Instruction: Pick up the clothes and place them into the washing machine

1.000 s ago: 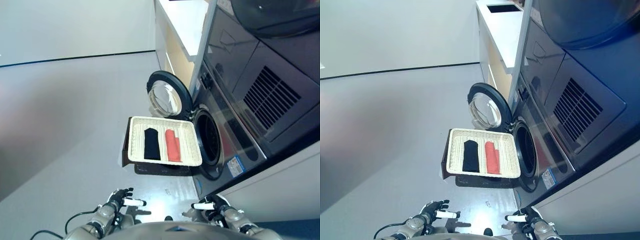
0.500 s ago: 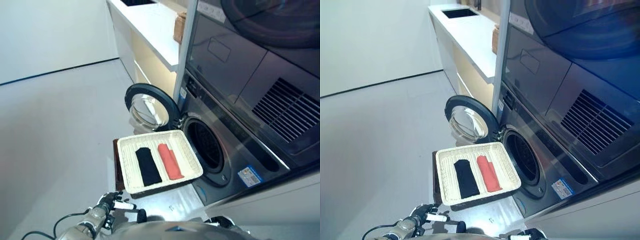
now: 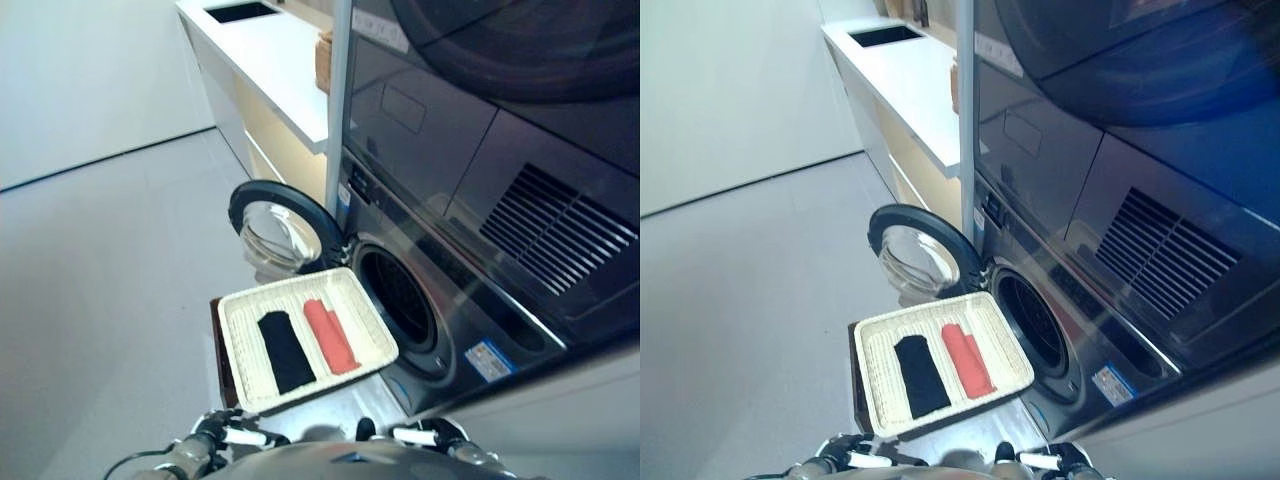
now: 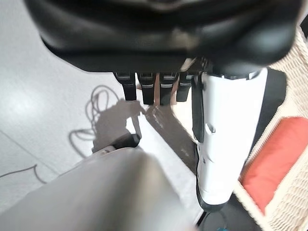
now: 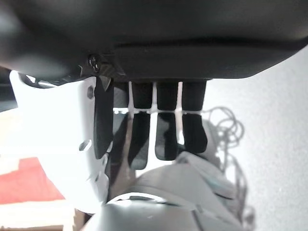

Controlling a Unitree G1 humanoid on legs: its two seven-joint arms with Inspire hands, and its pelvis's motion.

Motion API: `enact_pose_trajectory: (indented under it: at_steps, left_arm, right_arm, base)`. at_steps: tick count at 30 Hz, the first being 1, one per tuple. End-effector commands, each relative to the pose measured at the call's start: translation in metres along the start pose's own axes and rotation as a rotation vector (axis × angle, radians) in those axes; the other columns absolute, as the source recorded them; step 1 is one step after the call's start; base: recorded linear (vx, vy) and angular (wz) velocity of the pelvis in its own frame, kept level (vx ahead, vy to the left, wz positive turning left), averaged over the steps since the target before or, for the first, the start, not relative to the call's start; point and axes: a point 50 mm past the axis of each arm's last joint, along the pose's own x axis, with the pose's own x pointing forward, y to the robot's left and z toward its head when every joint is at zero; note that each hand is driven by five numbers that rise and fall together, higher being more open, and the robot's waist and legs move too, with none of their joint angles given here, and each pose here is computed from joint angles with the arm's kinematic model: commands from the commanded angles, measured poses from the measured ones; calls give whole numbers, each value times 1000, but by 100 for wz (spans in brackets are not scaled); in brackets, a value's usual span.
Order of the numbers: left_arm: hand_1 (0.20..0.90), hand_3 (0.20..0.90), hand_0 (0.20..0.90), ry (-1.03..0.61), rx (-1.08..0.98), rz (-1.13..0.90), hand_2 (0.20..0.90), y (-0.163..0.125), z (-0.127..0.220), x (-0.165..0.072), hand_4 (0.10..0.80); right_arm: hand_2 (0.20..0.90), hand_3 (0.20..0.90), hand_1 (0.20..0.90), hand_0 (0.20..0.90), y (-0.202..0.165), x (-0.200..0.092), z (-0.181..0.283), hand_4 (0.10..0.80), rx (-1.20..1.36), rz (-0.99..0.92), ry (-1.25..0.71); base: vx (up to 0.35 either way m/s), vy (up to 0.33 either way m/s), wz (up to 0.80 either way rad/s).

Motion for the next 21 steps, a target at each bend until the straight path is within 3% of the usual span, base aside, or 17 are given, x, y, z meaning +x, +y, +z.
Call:
enact_pose_trajectory:
  at_steps: [1, 5, 8, 16, 21]
  left_arm:
    - [900, 900, 900, -138, -2, 45, 900, 15, 45, 4, 800]
    - [900, 900, 900, -224, -3, 65, 900, 21, 70, 4, 800]
    - [900, 900, 900, -203, 59, 78, 900, 23, 65, 3, 800]
    - [900, 900, 900, -57, 162, 51, 900, 19, 32, 4, 800]
    - [900, 900, 900, -17, 196, 71, 900, 27, 22, 2, 800]
  right_arm:
    - [900, 900, 900, 900, -12, 0, 9, 800, 32, -28, -37]
    - [900, 900, 900, 900, -14, 1, 15, 800, 40, -27, -66]
    - [900, 900, 900, 900, -15, 1, 24, 800, 14, -23, -93]
    - [900, 900, 900, 900, -31, 0, 19, 800, -13, -48, -65]
    - [900, 900, 900, 900, -39, 0, 27, 800, -41, -77, -66]
  base:
    - [46, -85, -5]
    - [69, -129, -14]
    - [254, 51, -71]
    - [168, 211, -122]
    - [-75, 195, -144]
